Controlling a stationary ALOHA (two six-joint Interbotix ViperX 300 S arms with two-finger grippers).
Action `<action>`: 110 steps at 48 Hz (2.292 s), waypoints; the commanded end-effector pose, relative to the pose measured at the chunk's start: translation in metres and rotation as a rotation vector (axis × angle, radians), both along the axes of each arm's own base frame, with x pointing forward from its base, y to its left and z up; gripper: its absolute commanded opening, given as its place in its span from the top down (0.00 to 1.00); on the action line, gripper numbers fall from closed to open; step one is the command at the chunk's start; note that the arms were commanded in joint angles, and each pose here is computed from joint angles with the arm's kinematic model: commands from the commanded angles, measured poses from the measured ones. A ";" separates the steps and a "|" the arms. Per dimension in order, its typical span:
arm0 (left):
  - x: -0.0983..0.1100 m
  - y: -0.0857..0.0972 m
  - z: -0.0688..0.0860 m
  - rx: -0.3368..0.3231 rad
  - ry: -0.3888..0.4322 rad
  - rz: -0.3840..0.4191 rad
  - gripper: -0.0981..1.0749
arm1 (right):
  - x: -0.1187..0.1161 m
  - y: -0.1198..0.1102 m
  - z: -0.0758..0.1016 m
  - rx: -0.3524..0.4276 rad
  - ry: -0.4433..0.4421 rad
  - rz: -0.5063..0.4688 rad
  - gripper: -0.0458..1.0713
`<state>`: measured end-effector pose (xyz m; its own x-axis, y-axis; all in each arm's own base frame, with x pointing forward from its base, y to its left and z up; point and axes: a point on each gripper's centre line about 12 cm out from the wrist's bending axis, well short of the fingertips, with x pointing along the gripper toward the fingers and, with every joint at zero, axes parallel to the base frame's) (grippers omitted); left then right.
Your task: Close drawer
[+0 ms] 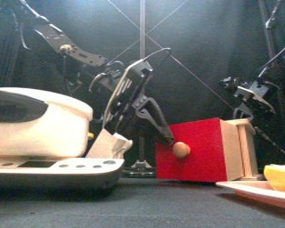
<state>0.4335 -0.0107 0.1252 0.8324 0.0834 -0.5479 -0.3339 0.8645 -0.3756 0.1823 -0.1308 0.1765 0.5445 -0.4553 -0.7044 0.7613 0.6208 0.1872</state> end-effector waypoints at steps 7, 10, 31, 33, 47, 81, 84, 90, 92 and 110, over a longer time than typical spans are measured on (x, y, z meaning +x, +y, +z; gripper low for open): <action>0.014 0.008 0.011 -0.001 -0.041 0.021 0.59 | 0.004 0.001 0.004 -0.007 -0.019 0.009 0.59; 0.016 0.010 0.010 -0.001 -0.041 0.026 0.59 | 0.004 0.001 0.004 -0.007 -0.019 0.010 0.59; 0.031 0.030 0.020 0.004 -0.080 0.065 0.59 | 0.006 0.006 0.003 -0.004 -0.017 0.034 0.59; 0.032 0.032 0.021 0.004 -0.084 0.071 0.59 | 0.006 0.006 0.003 -0.004 -0.017 0.032 0.59; 0.048 0.051 0.028 0.008 -0.118 0.108 0.59 | 0.006 0.006 0.003 -0.004 -0.015 0.035 0.59; 0.077 0.077 0.037 0.021 -0.173 0.147 0.59 | 0.003 0.000 0.004 -0.023 -0.006 0.020 0.59; 0.078 0.078 0.039 0.022 -0.180 0.149 0.59 | 0.002 -0.001 0.005 -0.024 -0.008 0.015 0.59; 0.078 0.079 0.039 0.022 -0.179 0.152 0.59 | 0.002 -0.002 0.005 -0.024 -0.008 0.011 0.59; 0.078 0.079 0.038 0.022 -0.178 0.152 0.59 | 0.002 -0.002 0.005 -0.024 -0.008 0.011 0.59; 0.064 0.071 0.050 0.018 -0.182 0.139 0.59 | -0.003 -0.002 0.013 -0.044 -0.037 0.000 0.59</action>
